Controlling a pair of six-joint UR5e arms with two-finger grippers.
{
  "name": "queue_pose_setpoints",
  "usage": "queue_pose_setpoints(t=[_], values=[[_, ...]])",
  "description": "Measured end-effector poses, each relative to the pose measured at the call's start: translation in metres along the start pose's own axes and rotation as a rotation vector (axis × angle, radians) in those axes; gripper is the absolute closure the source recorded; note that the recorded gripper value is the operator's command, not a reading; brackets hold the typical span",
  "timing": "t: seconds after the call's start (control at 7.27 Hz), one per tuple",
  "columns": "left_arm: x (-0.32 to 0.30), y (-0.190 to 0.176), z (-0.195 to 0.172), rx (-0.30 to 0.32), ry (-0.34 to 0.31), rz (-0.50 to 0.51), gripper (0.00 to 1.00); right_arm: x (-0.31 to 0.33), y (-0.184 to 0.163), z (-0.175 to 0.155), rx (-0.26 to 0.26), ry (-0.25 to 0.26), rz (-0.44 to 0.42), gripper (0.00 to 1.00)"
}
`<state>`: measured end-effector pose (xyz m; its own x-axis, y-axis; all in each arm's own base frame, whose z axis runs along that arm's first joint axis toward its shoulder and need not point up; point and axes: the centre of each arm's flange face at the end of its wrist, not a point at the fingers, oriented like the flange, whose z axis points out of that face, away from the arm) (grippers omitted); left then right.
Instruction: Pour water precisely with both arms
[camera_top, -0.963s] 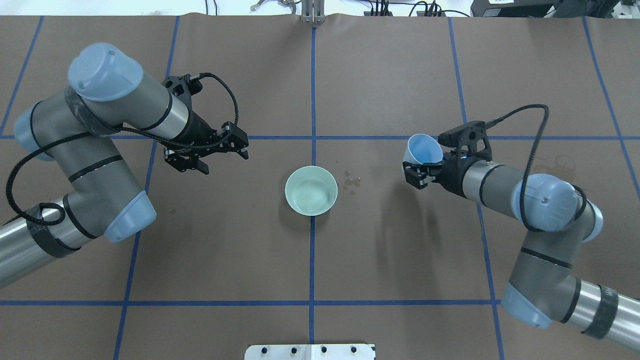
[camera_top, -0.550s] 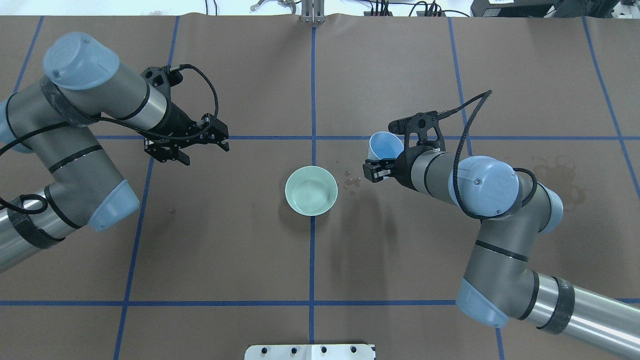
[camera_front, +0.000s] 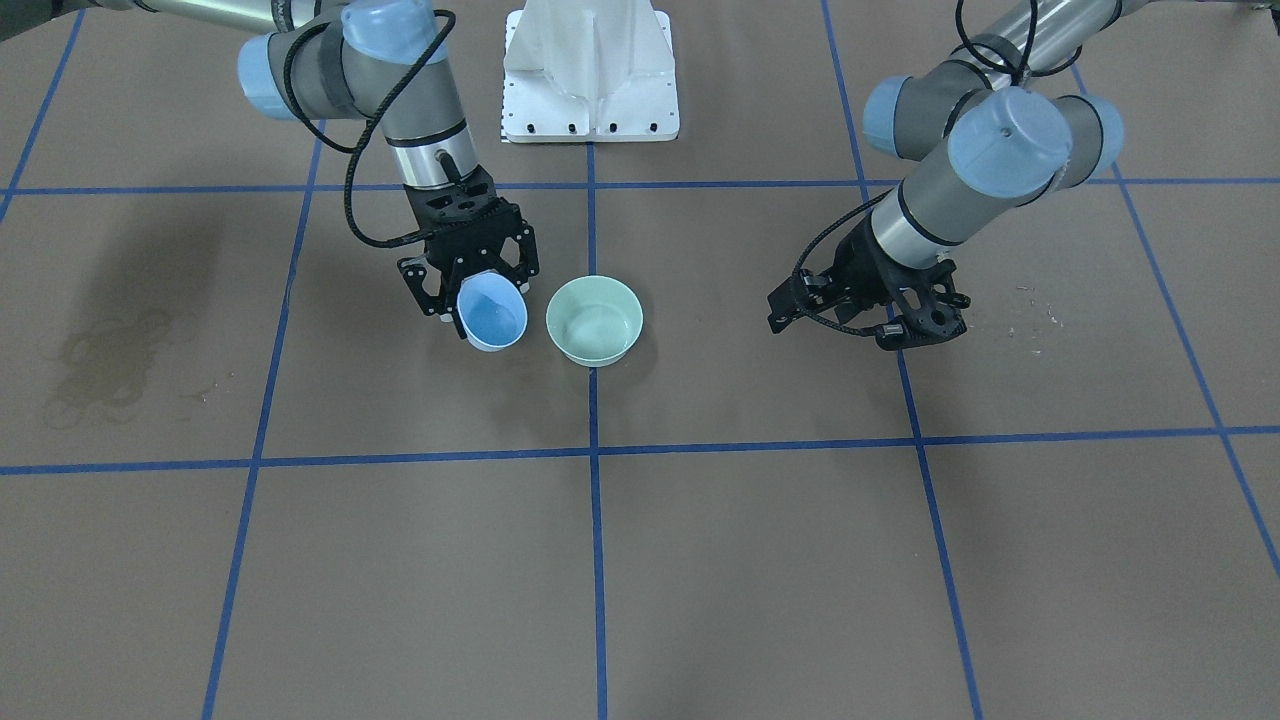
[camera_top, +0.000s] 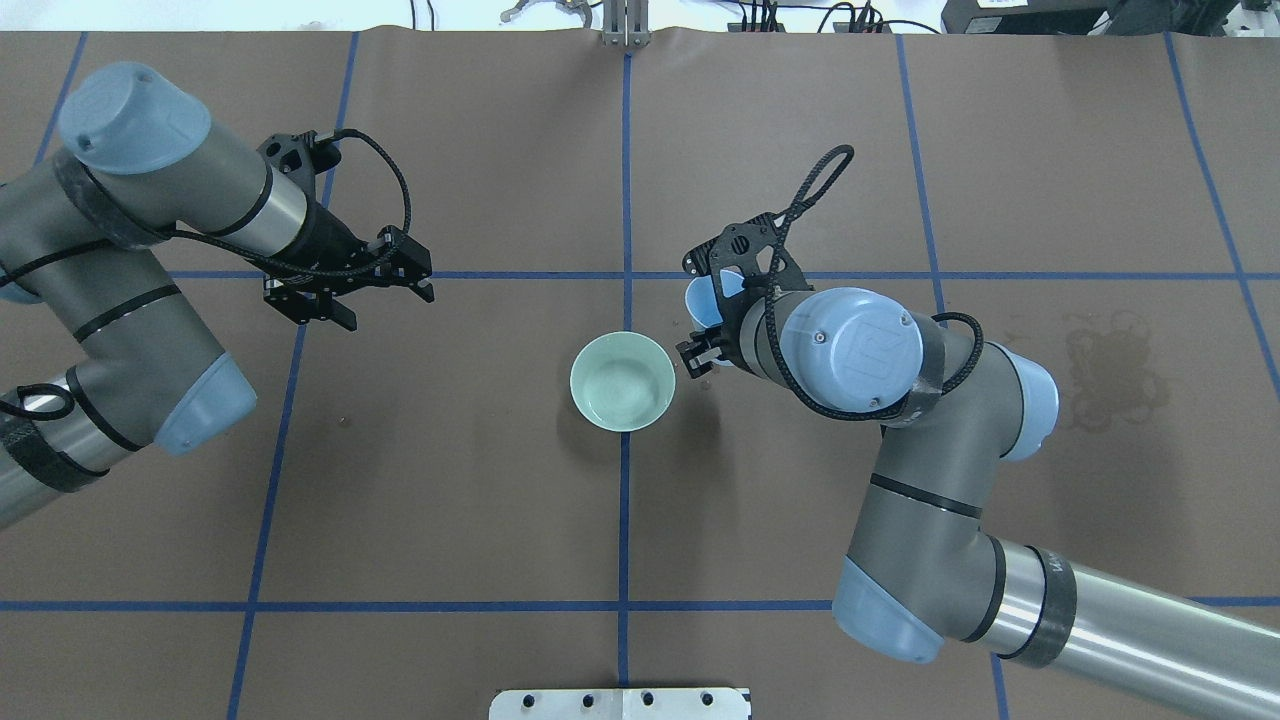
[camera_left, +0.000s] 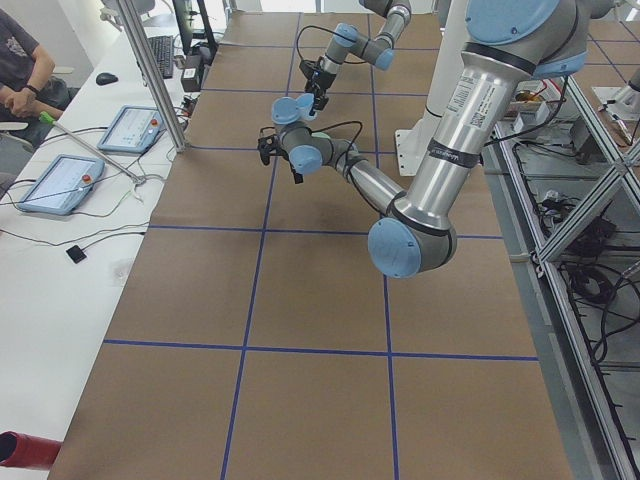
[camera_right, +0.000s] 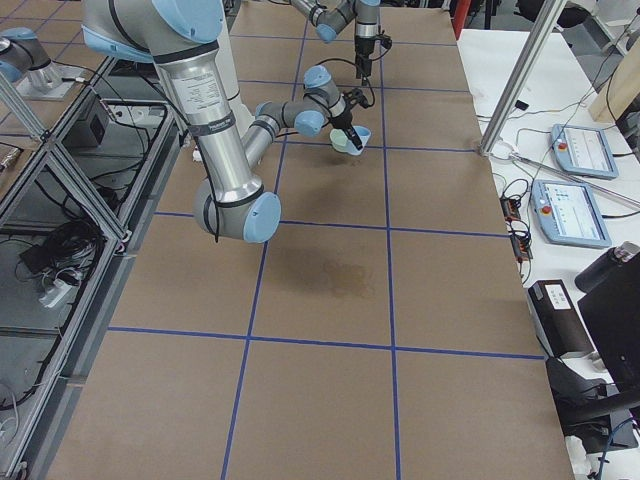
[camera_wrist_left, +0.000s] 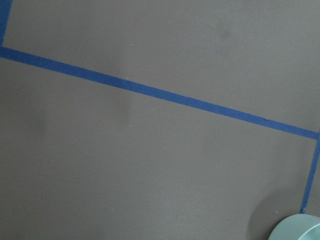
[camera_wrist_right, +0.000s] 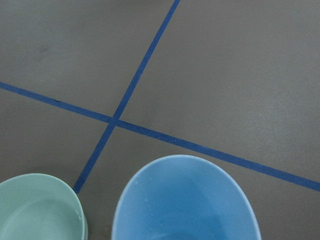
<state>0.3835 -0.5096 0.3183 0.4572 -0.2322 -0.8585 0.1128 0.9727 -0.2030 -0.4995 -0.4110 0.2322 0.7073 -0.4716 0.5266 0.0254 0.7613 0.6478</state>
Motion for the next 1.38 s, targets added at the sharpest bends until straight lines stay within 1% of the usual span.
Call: queue_pose_setpoints(t=[0.28, 0.69, 0.83, 0.96, 1.24, 1.38], values=[[-0.018, -0.005, -0.002, -0.004, -0.010, 0.009, 0.00, -0.011, -0.001, 0.000, -0.045, 0.017, -0.180, 1.00], [-0.043, -0.012, -0.007, -0.009, -0.024, 0.021, 0.00, -0.033, -0.011, -0.004, -0.161, 0.070, -0.436, 1.00], [-0.048, -0.013, -0.007, -0.009, -0.027, 0.022, 0.00, -0.042, -0.016, -0.006, -0.201, 0.084, -0.509, 1.00], [-0.051, -0.014, -0.006, -0.009, -0.031, 0.020, 0.00, -0.050, -0.020, -0.009, -0.239, 0.099, -0.597, 1.00], [-0.054, -0.015, -0.006, -0.010, -0.034, 0.017, 0.00, -0.060, -0.027, -0.009, -0.306, 0.130, -0.808, 1.00], [-0.055, -0.016, -0.005, -0.010, -0.036, 0.015, 0.00, -0.067, -0.033, -0.005, -0.346, 0.147, -0.889, 1.00]])
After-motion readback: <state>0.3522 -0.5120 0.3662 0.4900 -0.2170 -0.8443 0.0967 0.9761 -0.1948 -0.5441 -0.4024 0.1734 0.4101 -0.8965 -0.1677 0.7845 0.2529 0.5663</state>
